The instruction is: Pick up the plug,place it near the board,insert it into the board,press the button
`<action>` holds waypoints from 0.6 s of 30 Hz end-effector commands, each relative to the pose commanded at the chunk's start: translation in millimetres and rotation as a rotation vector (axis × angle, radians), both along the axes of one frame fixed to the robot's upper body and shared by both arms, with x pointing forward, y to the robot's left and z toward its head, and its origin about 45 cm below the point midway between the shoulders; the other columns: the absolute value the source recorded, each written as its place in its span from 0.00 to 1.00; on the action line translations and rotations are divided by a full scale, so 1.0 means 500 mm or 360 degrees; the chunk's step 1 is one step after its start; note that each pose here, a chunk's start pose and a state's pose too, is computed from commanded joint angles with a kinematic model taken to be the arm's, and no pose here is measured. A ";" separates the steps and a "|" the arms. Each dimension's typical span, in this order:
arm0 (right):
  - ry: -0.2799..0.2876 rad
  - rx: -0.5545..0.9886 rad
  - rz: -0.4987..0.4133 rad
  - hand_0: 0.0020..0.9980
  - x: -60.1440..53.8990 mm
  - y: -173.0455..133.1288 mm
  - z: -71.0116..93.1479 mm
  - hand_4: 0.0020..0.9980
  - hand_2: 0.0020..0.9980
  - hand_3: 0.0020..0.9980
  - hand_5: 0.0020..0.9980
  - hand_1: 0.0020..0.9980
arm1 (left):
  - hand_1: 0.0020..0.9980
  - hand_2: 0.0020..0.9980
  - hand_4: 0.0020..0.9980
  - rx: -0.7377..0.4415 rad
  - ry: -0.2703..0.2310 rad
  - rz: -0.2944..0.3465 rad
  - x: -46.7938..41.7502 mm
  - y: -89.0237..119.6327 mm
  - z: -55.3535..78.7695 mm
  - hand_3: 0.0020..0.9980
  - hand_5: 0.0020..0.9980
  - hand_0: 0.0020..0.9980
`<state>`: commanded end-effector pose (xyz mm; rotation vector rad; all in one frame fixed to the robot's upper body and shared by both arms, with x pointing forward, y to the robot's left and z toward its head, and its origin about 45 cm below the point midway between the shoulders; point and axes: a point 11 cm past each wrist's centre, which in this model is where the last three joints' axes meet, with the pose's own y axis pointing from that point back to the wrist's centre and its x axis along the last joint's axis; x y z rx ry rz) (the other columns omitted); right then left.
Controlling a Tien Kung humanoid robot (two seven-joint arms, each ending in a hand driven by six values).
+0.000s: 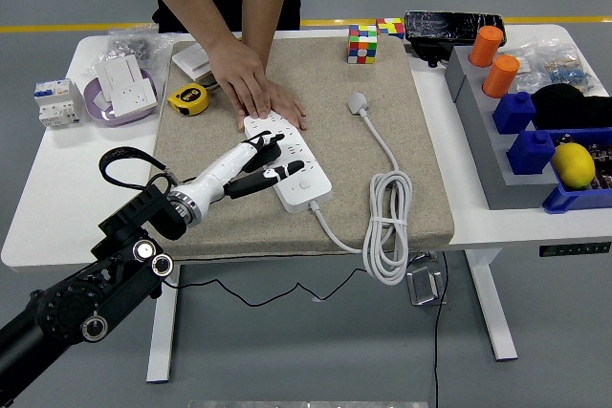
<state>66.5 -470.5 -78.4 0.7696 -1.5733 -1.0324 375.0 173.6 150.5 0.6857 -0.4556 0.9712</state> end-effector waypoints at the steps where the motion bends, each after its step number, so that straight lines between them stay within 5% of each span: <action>1: 0.0000 0.0000 0.0000 0.85 0.000 0.000 0.000 1.00 0.74 0.77 1.00 0.77 | 1.00 0.97 1.00 0.0003 -0.0001 -0.0002 0.000 0.000 0.000 0.96 1.00 1.00; 18: 0.0007 -0.0006 0.0010 0.85 -0.001 -0.001 0.000 1.00 0.74 0.77 1.00 0.77 | 1.00 0.97 1.00 0.0084 -0.0061 -0.0050 0.005 -0.009 0.005 0.95 1.00 1.00</action>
